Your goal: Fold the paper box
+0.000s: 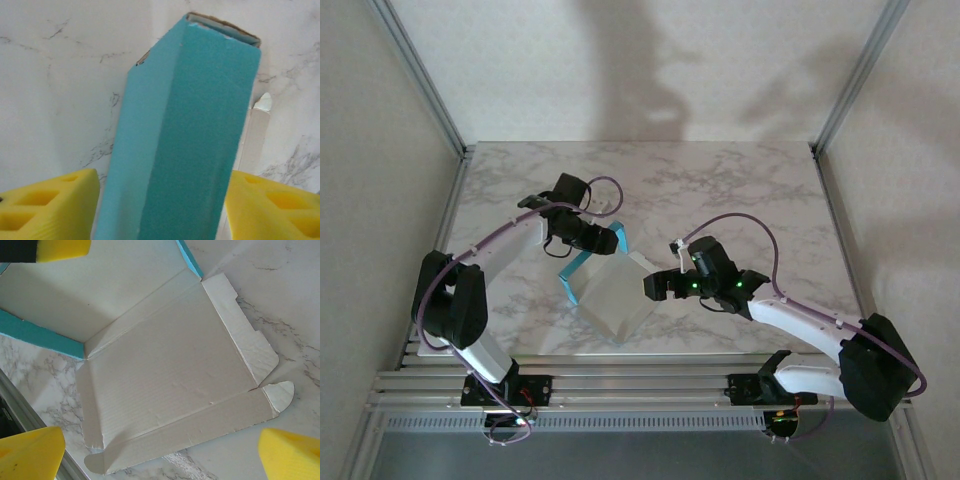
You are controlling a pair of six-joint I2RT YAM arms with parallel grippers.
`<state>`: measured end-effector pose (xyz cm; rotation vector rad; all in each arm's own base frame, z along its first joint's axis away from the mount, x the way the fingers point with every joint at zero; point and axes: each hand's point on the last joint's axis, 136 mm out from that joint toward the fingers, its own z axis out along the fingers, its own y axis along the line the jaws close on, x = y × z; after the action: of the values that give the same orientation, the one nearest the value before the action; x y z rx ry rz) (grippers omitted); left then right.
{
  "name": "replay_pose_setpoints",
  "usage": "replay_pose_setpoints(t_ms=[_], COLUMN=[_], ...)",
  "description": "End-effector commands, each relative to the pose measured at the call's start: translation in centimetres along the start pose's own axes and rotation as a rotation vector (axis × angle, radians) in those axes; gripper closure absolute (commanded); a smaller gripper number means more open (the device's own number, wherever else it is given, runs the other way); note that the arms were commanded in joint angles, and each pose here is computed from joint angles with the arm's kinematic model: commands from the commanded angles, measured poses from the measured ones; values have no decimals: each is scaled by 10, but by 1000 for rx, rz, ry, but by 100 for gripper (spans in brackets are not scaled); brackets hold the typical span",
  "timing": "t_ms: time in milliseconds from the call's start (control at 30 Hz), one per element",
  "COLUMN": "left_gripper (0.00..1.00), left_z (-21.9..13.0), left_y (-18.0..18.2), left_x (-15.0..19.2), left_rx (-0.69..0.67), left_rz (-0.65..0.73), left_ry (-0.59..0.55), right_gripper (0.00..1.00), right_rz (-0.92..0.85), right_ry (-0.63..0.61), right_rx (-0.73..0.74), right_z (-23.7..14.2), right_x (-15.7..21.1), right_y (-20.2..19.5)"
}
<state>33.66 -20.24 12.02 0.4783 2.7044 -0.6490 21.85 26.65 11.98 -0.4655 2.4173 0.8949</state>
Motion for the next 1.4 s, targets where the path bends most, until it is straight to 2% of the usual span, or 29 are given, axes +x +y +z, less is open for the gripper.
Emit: replay_pose_setpoints(t_ms=[0,167,500,767,933,1033,1133,1367], left_gripper=[39,51,60,62,62,62,62,62], left_z=[-6,-4,-9,-7,-7,-5,-6,-4], left_y=[-6,-4,-3,6,13,15,16,19], left_x=[-6,-5,-12,-19,-19,-18,-18,-18], left_rx=[39,47,79,160,216,228,226,225], left_rz=[-8,-12,-34,-125,-194,-209,-210,-217], left_ry=[-3,-1,-36,-96,-143,-152,-153,-153], right_gripper=[1,1,1,1,2,6,14,32], right_rz=[26,31,62,114,168,241,325,470], right_ry=[-8,-5,-14,-49,-111,-127,-132,-141], right_rx=[13,10,23,20,44,104,140,104], right_z=[-1,0,0,-8,-34,-49,-53,-32], right_x=[4,6,3,-3,-18,-23,-24,-20], right_y=[-6,-7,-17,-21,-25,-39,-52,-60])
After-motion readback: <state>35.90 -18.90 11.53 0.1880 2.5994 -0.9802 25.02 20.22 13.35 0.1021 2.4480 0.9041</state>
